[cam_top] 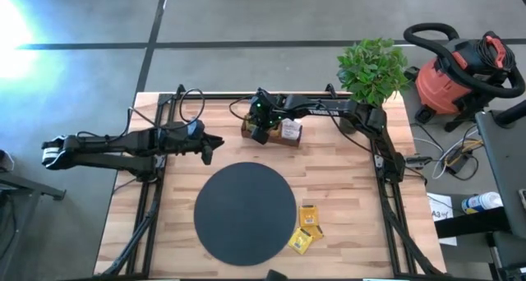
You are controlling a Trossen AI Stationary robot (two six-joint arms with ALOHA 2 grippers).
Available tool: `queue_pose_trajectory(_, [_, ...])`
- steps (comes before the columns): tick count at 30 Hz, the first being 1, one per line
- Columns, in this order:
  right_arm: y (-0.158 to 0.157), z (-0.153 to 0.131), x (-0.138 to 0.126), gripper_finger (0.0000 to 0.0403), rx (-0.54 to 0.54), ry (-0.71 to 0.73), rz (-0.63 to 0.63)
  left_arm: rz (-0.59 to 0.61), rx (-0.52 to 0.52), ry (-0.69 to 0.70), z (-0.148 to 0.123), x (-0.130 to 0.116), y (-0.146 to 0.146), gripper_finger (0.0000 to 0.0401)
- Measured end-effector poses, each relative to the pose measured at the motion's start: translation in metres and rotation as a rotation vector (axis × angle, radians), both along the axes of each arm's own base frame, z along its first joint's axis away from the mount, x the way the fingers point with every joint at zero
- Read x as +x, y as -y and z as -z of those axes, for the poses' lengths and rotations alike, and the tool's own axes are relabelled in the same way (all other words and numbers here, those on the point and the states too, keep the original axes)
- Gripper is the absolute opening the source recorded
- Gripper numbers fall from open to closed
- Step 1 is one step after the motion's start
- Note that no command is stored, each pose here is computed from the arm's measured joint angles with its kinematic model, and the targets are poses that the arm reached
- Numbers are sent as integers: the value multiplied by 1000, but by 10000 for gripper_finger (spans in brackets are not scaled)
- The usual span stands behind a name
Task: Pick & Place Tea
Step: Put the bottom yellow tea bag into the left section of the wooden organizer, then put the yellow tea bag into the left section of the wooden organizer
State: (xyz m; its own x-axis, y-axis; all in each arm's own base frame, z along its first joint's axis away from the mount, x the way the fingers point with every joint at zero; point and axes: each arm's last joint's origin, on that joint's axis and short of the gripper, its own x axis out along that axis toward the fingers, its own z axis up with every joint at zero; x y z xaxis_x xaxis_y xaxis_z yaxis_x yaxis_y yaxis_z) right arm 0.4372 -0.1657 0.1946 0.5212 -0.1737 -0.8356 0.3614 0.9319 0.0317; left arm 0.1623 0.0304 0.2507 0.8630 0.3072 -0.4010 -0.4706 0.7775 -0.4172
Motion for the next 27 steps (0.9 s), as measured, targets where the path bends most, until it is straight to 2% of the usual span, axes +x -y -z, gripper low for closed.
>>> queue_pose_trajectory(6, [-3, 4, -5, 48, 27, -65, -4, -5, 3, 1, 0, 0, 0, 80])
queue_pose_trajectory(13, [-4, -6, -7, 102, 20, -47, -4, -7, 3, 1, 0, 0, 0, 80])
queue_pose_trajectory(20, [-23, -46, -12, 130, -15, 41, -46, -8, 0, -1, 1, 0, 0, 80])
queue_pose_trajectory(23, [-45, -74, -19, 132, -35, 71, -114, -8, -3, -16, 6, -1, 0, 80])
queue_pose_trajectory(27, [-80, -96, -35, 127, -22, 23, -200, 0, -29, -17, 15, 0, 1, 80])
